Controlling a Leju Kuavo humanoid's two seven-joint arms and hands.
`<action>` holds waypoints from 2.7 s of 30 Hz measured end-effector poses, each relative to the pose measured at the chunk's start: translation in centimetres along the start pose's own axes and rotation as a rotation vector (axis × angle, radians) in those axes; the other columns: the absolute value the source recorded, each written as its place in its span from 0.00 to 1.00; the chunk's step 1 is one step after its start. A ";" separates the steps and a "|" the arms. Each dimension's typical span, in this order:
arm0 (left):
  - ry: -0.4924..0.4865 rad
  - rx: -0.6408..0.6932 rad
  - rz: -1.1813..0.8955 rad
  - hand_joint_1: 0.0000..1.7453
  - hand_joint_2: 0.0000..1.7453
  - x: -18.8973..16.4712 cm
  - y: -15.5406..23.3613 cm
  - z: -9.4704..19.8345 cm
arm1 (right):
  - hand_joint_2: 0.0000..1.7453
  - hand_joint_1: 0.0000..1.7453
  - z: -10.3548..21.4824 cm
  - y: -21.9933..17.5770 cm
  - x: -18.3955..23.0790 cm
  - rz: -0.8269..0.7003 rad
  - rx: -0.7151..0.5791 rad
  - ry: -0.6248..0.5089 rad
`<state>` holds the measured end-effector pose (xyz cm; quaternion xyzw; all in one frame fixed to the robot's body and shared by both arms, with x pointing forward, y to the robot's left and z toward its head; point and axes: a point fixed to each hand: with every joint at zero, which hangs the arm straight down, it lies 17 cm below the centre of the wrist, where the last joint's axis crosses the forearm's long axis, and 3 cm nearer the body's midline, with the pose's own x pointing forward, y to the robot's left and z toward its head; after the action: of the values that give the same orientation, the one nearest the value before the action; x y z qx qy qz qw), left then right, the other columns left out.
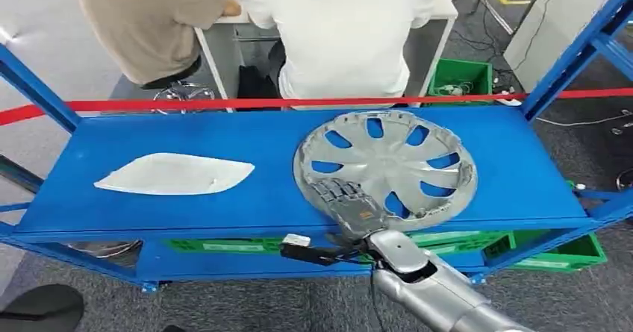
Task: Take the parts from the cabinet and place them on the table.
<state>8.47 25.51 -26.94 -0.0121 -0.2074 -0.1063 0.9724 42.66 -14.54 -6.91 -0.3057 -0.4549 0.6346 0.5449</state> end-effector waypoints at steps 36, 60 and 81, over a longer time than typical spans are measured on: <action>-0.016 -0.005 0.034 0.00 0.00 0.0 -0.9 0.2 | 1.00 0.00 4.7 -2.2 -12.7 -0.088 -0.119 0.231; -0.023 -0.001 0.040 0.00 0.00 0.3 -0.8 0.1 | 1.00 1.00 6.6 -2.7 -16.9 -0.125 -0.132 0.316; -0.026 0.002 0.042 0.00 0.00 0.2 -0.7 0.1 | 1.00 1.00 8.5 -0.6 -19.0 -0.054 -0.065 0.332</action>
<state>8.45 24.80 -26.75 -0.0168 -0.2198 -0.0852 0.9717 39.57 -35.02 -5.08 -0.4112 -0.3869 0.5455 0.6194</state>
